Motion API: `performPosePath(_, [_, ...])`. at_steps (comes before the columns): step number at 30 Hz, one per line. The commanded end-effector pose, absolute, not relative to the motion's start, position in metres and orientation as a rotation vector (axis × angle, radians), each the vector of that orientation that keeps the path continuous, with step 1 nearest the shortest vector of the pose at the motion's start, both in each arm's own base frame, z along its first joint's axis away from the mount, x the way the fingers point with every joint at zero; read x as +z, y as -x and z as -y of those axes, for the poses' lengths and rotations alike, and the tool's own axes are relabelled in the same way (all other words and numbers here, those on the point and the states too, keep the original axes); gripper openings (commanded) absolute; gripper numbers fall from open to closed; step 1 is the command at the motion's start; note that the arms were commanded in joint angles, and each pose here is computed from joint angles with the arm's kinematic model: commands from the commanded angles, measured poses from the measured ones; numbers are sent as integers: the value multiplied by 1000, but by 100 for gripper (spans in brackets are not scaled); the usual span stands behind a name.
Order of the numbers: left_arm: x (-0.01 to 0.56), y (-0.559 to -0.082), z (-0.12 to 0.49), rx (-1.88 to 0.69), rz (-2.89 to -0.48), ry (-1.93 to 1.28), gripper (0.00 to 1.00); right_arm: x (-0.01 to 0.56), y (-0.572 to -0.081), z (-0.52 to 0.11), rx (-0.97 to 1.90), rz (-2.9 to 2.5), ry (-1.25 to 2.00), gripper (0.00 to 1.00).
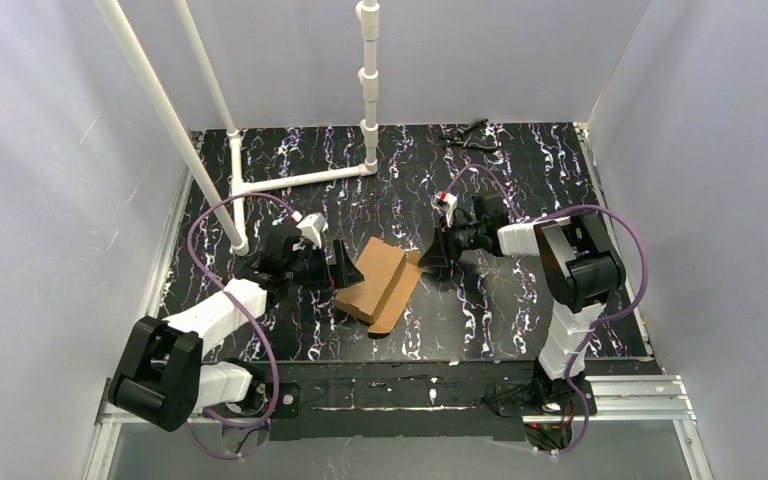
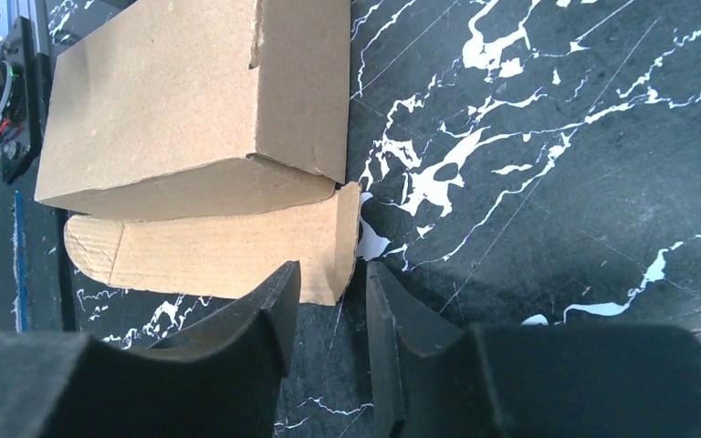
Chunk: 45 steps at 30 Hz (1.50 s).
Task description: Fold the paper box
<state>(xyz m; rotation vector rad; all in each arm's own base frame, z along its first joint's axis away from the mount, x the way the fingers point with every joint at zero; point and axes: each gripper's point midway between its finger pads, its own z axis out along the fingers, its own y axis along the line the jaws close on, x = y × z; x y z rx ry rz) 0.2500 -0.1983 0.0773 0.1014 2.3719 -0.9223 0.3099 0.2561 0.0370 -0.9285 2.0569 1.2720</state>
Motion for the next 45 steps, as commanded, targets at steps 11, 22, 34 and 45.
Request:
performPosePath(11, [71,-265,206,-927,-2410,-73,83,54,-310,-274,1225,-1935,1104,23])
performPosePath(22, [62,-265,203,-847,-2505,-71,70,60,-306,-281,1094,-1905,1227,9])
performPosePath(34, [57,-262,207,-820,-2552,-102,62,54,-302,-285,937,-1948,1325,5])
performPosePath(45, [59,-259,215,-857,-2563,-155,59,53,-297,-293,826,-1973,1448,5])
